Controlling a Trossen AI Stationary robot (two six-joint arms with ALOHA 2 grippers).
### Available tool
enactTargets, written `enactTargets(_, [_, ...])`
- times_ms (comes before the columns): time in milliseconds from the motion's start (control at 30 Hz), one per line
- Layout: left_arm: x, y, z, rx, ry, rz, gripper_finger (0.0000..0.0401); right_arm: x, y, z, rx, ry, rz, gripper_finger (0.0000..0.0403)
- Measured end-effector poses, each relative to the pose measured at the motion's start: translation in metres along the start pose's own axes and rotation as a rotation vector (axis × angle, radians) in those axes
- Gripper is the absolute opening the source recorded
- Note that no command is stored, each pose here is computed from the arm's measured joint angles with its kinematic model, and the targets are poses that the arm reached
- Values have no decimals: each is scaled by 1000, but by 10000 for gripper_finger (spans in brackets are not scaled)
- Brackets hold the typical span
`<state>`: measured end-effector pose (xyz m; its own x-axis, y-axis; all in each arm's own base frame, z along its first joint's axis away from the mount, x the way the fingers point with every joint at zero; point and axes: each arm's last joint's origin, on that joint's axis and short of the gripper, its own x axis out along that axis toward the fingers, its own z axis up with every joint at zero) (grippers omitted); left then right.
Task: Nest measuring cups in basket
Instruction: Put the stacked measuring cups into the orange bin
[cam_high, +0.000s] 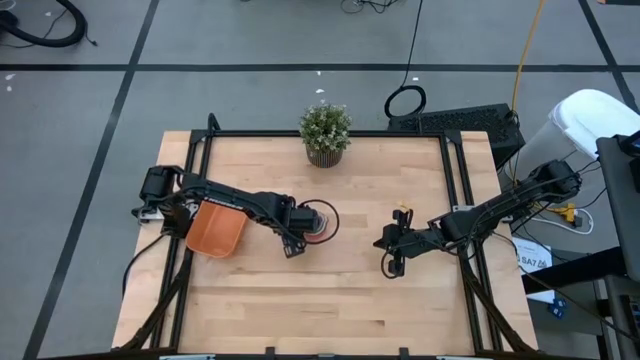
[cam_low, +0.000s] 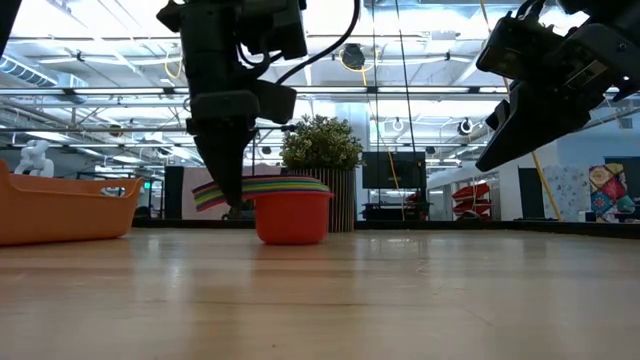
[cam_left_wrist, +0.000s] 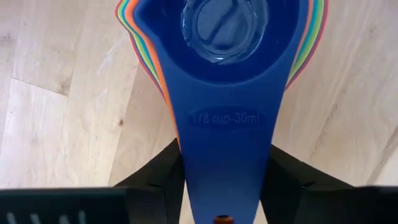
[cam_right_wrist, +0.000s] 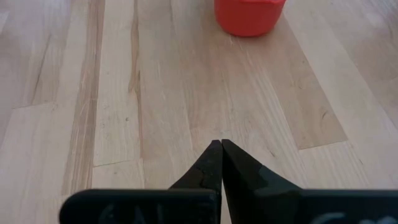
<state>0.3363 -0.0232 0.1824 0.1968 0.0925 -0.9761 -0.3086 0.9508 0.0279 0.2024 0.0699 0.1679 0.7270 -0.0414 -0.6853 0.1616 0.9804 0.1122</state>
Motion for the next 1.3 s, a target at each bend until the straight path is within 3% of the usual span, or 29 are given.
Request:
enactTargets(300, [13,2,-7,-26,-1,-19,154,0,0,0,-1,0,0,0])
enactTargets(967, [12,3,-10,-39,15,-6,154,0,0,0,-4,0,0,0])
enactTargets(1300, [-13,5,-13,-46,-41,-29,154,0,0,0,-3,-1,1,0])
